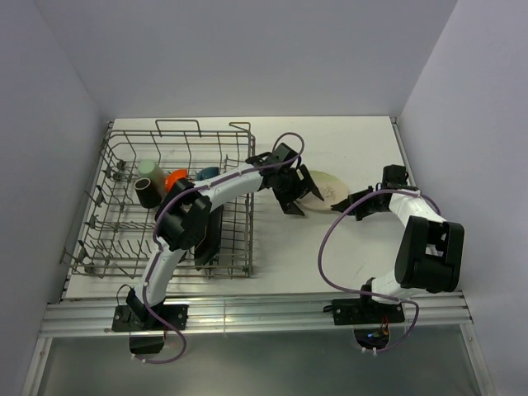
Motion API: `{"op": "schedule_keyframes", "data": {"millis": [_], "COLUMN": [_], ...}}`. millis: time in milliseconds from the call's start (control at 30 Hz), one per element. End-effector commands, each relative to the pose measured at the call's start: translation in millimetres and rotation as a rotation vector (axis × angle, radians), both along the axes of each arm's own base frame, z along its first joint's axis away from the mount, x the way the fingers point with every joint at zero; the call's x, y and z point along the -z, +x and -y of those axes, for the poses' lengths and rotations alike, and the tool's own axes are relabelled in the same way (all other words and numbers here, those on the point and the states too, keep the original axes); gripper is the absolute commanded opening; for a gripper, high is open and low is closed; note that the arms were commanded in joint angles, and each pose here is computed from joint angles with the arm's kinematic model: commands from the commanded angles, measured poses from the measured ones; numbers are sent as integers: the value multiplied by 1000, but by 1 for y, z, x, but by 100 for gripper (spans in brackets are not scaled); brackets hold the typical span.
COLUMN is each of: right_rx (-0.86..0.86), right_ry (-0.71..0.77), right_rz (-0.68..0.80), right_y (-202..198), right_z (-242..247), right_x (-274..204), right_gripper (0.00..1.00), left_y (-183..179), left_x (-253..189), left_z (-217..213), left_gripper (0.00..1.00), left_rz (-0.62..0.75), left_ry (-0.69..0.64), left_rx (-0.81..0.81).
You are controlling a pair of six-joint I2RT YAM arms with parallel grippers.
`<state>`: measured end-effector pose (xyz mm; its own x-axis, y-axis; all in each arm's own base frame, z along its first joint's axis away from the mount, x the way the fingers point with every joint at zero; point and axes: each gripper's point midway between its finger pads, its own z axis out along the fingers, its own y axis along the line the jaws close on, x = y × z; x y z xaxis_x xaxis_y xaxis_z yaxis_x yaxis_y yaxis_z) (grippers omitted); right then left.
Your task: Load the mixed dishes into the dish rack
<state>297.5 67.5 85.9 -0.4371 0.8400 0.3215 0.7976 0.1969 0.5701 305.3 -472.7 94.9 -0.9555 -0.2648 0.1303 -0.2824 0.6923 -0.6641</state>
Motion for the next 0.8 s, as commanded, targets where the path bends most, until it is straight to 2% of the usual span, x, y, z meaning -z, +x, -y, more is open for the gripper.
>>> {"op": "schedule_keyframes", "data": {"millis": [0, 400, 533, 667, 767], "right_rx": [-14, 24, 24, 21, 20], "right_ry": [80, 133, 134, 134, 129], "right_rz": [105, 121, 118, 111, 114], "right_y": [12, 11, 8, 6, 5], "right_z": [-7, -12, -13, -13, -13], "right_x": [-23, -33, -32, -29, -29], "right_gripper": [0, 0, 0, 0, 0], "left_y": [13, 28, 28, 31, 35], "left_x": [-14, -13, -13, -8, -5], "left_z": [9, 3, 2, 4, 5], "left_gripper": [84, 82, 78, 76, 71], "left_rz": [3, -11, -18, -3, 0], "left_ry": [-78, -148, -191, -182, -180], "left_rx": [-36, -151, -186, -180, -187]}}
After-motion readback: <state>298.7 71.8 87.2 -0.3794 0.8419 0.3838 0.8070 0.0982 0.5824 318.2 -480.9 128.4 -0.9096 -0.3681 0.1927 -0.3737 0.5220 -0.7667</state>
